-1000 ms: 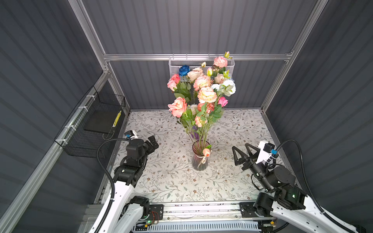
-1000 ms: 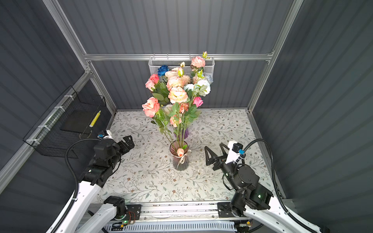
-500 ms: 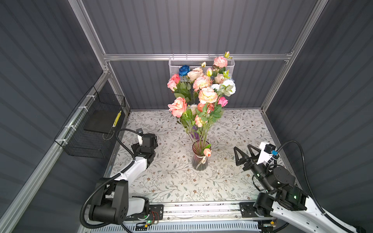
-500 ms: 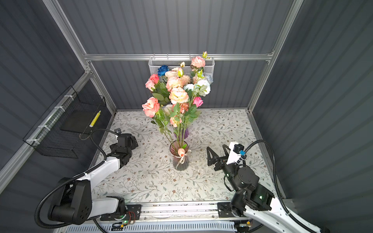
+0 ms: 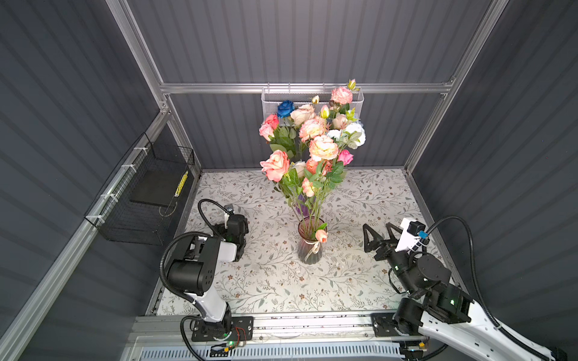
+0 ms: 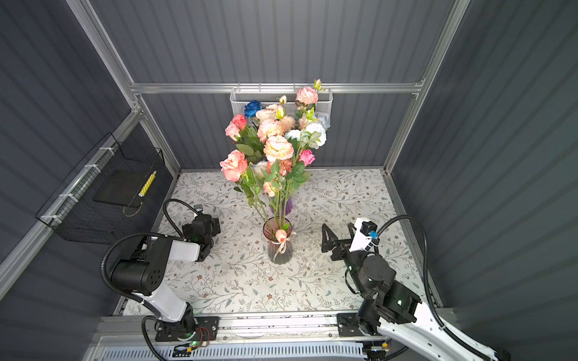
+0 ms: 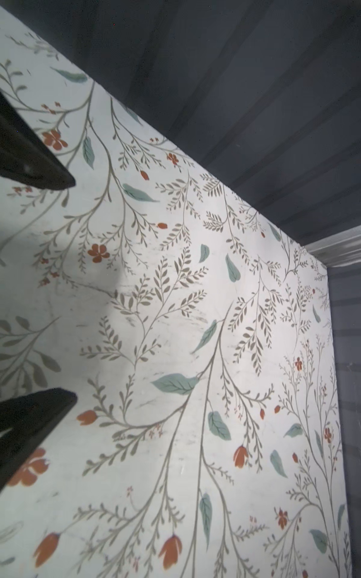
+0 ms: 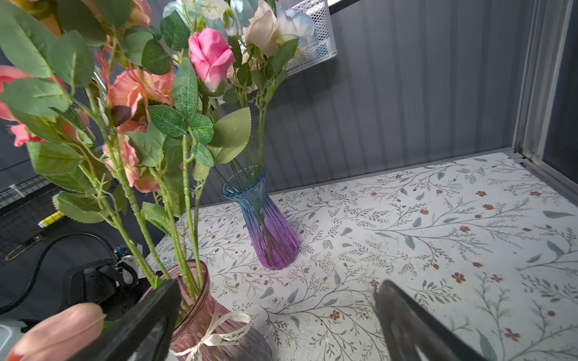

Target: Arrange the flowers into the vase

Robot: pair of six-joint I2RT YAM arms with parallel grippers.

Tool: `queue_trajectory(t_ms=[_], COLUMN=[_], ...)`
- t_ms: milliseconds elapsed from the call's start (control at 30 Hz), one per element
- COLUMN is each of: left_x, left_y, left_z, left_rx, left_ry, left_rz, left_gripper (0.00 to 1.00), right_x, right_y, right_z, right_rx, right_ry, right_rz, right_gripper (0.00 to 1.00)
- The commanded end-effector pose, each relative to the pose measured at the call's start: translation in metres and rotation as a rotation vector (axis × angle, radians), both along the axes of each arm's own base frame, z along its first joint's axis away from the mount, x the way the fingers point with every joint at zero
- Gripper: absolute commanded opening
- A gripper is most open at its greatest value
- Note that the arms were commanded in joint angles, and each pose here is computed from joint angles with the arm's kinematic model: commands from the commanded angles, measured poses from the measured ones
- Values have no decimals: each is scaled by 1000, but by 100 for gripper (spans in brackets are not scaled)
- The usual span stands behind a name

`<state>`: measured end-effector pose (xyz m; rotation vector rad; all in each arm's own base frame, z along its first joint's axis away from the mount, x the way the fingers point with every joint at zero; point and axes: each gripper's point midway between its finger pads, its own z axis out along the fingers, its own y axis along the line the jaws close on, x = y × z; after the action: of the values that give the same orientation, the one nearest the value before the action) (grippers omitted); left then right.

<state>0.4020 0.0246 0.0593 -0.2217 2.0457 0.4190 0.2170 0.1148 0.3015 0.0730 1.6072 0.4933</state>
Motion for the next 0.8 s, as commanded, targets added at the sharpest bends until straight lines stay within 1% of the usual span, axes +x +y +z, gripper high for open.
queue_trajectory(t_ms=[0, 33, 67, 100, 133, 167, 233, 300, 400, 533, 700, 767], left_x=[12, 8, 11, 10, 8, 11, 8, 10, 8, 9, 8, 8], left_y=[-12, -13, -10, -10, -9, -8, -8, -8, -7, -8, -8, -8], left_z=[10, 3, 12, 9, 5, 11, 7, 11, 8, 9, 9, 9], left_rx=[-57, -74, -54, -73, -73, -56, -71, -58, -66, -66, -66, -66], left_ry=[-68, -79, -145, -104, -92, -136, -98, -133, -111, -120, -120, -120], left_rz=[-124, -145, -137, -127, -126, -130, -116, -122, -118, -121, -121, -120], left_gripper=[100, 100, 100, 100, 100, 100, 100, 100, 100, 100, 100, 100], right_x=[8, 10, 13, 15, 16, 18, 21, 25, 35, 59, 102, 120], right_y=[-12, -13, -13, -14, -14, -12, -9, -3, 0, -10, -39, -52], right_z=[6, 4, 2, 1, 1, 0, -1, -3, -9, -17, -30, -35], right_rx=[2, -5, -19, -23, -30, -45, -64, -86, -101, -118, -138, -174], right_ry=[16, 32, 45, 61, 70, 75, 89, 100, 125, 144, 169, 168], right_rz=[-98, -113, -120, -133, -133, -123, -105, -68, -43, -105, -232, -257], right_gripper=[99, 99, 99, 99, 99, 99, 99, 99, 99, 99, 99, 99])
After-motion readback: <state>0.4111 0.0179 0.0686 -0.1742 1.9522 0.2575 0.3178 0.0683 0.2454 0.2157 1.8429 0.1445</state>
